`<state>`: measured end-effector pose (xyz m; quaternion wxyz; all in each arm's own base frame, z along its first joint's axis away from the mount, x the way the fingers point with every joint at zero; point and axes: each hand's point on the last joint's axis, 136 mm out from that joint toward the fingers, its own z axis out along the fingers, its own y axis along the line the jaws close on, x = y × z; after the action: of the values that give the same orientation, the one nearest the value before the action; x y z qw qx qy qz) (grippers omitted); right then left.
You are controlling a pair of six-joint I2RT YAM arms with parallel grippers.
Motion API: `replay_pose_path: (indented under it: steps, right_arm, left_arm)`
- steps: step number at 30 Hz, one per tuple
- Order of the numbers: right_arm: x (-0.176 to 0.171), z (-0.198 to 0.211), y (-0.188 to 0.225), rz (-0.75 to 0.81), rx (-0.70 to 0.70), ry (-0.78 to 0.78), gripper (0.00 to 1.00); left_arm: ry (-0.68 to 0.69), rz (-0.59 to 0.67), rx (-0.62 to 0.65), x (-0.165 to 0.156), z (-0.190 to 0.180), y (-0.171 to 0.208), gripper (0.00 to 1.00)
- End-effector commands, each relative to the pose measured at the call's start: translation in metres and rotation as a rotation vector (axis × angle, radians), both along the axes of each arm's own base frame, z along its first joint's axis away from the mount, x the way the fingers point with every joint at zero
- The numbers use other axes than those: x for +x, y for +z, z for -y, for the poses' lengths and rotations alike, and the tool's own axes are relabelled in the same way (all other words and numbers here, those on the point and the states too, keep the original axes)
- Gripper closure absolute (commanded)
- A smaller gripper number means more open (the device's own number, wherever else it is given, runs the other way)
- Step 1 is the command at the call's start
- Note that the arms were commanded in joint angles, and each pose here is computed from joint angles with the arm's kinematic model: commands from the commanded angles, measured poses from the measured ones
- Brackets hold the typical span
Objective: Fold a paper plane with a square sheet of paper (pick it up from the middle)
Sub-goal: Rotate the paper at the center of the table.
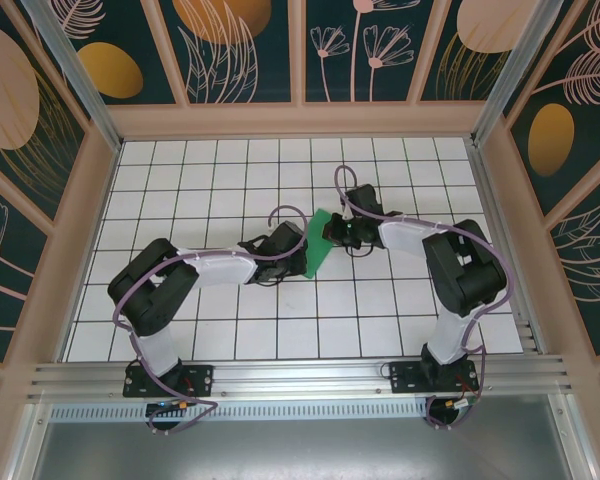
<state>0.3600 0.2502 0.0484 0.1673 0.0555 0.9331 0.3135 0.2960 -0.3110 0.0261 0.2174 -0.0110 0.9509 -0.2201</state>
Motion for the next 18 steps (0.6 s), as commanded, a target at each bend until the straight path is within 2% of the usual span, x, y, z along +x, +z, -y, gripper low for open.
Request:
replay_pose_path:
  steps: [1,12,18]
  right_arm:
    - [0.002,0.012,-0.006,-0.012,-0.068,-0.001,0.99]
    - [0.012,0.032,-0.038,-0.068,-0.208,-0.025,0.98]
    - [-0.009,0.045,-0.041,-0.129,-0.227,-0.083,0.97]
  left_arm:
    - [-0.045,0.006,-0.062,0.001,0.016,0.010,0.88]
    - [-0.009,-0.038,-0.041,-0.001,0.013,-0.004,0.85]
    - [-0.002,-0.033,-0.056,0.000,0.013,0.004,0.85]
